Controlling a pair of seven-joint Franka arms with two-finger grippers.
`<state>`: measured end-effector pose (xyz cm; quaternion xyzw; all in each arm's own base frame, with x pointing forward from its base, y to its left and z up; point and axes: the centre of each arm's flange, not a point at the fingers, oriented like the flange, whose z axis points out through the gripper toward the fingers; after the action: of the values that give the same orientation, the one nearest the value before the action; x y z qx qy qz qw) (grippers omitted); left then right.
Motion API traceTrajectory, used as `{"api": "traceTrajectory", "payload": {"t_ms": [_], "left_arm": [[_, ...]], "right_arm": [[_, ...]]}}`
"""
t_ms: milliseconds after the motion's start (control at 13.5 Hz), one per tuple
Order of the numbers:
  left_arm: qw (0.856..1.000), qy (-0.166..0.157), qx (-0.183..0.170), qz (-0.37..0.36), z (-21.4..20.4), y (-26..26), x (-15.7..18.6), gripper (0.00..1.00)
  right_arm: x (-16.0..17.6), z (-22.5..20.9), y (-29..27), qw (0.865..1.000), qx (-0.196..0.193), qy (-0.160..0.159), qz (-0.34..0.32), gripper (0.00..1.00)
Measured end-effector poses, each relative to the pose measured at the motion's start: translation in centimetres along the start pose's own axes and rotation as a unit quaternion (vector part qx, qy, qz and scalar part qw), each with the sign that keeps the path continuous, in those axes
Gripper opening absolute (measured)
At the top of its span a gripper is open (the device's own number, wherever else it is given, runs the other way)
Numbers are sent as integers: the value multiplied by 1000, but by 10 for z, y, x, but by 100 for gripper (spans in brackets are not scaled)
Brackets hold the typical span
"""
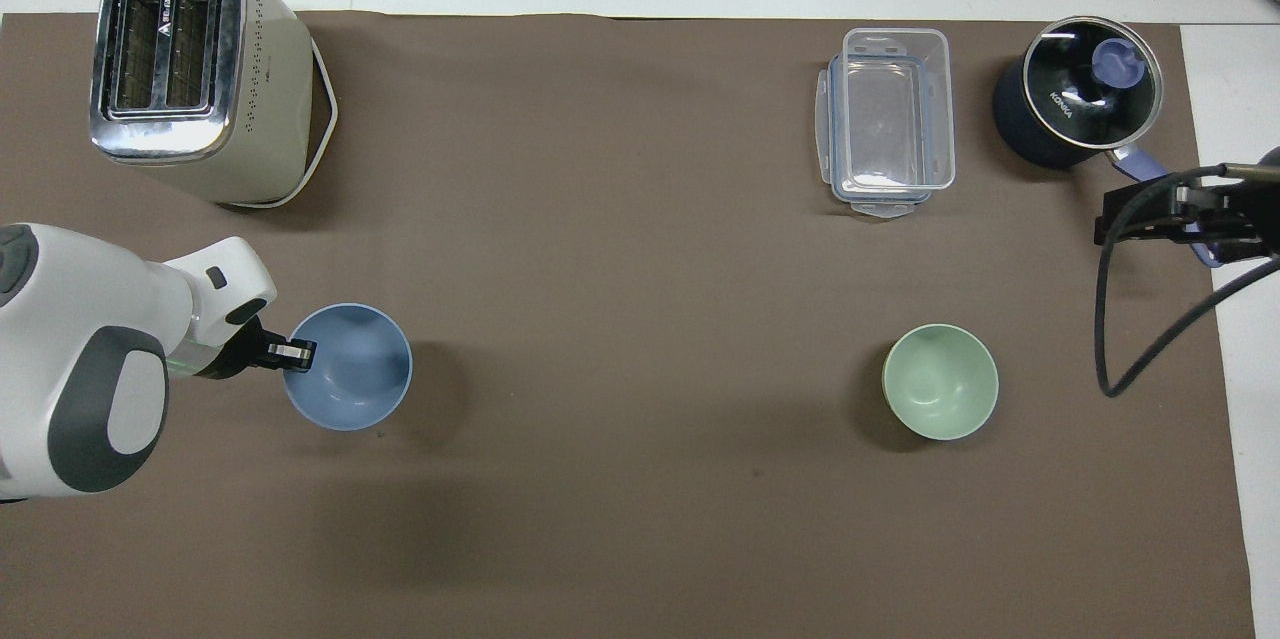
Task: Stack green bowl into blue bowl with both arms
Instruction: 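Slide the blue bowl with the left gripper toward the table center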
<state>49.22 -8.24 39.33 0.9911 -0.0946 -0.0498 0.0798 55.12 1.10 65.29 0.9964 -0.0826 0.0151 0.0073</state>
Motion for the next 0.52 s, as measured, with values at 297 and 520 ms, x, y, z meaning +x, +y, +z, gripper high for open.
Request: {"api": "traceTrajectory", "payload": {"t_ms": [297, 520], "left_arm": [[1000, -11, 7, 0, 16, 78, -4, 5], [1000, 5, 12, -3, 38, 127, -14, 5]], "right_arm": [[0, 0, 0, 1000, 0, 0, 0, 100], [0, 0, 0, 1000, 0, 0, 0, 100]]}}
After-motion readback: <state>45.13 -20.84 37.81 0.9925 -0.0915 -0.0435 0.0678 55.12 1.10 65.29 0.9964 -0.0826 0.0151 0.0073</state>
